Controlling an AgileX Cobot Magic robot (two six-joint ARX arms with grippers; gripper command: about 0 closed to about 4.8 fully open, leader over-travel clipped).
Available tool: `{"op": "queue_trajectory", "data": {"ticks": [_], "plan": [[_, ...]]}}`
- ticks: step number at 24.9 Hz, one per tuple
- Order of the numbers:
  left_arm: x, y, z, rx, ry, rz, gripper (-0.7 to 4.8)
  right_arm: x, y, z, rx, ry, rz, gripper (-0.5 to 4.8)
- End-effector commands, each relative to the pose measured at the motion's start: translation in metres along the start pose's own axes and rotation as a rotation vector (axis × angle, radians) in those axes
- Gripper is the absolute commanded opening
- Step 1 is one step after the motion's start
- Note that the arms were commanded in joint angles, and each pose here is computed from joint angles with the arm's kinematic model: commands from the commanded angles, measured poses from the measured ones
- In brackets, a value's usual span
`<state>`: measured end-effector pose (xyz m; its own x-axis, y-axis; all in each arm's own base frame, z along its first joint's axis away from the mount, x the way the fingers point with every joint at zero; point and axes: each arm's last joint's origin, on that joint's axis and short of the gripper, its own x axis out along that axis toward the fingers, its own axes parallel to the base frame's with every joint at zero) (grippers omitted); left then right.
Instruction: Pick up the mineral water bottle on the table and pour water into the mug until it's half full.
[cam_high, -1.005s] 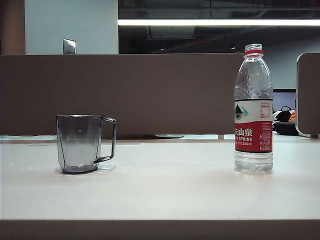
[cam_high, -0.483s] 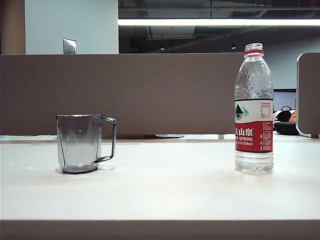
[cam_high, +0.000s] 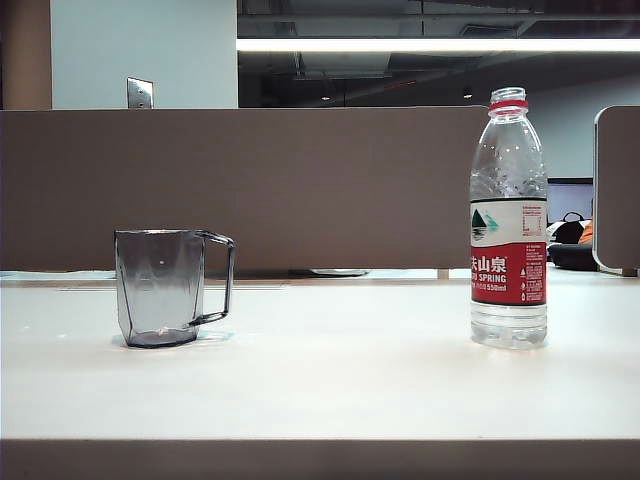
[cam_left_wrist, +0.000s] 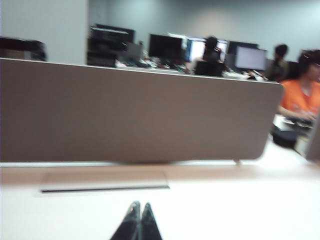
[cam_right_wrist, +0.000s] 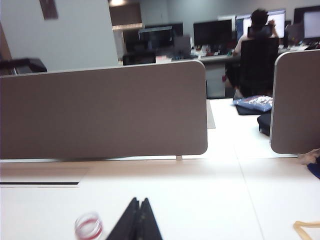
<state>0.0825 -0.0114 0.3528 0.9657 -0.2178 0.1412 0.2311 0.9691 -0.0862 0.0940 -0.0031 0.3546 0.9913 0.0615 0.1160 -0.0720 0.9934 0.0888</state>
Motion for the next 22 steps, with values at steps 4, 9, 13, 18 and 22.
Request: {"op": "queue_trajectory", "data": {"ticks": [4, 9, 13, 18, 22], "plan": [[0.035, -0.008, -0.004, 0.063, 0.281, -0.164, -0.05, 0.044, 0.001, 0.02, 0.038, 0.212, 0.097, -0.06], [0.036, -0.013, -0.006, 0.094, 0.411, -0.214, -0.05, 0.055, 0.013, 0.003, 0.065, 0.46, 0.173, -0.06], [0.033, -0.019, -0.004, 0.099, 0.435, -0.242, -0.05, 0.055, 0.021, -0.014, 0.046, 0.607, 0.227, -0.06], [0.031, -0.03, -0.002, 0.098, 0.433, -0.355, -0.05, 0.061, 0.024, -0.013, 0.046, 0.56, 0.269, 0.4], [0.029, -0.032, -0.004, 0.099, 0.464, -0.374, -0.05, 0.069, 0.029, -0.021, 0.015, 0.597, 0.307, 3.67]]}}
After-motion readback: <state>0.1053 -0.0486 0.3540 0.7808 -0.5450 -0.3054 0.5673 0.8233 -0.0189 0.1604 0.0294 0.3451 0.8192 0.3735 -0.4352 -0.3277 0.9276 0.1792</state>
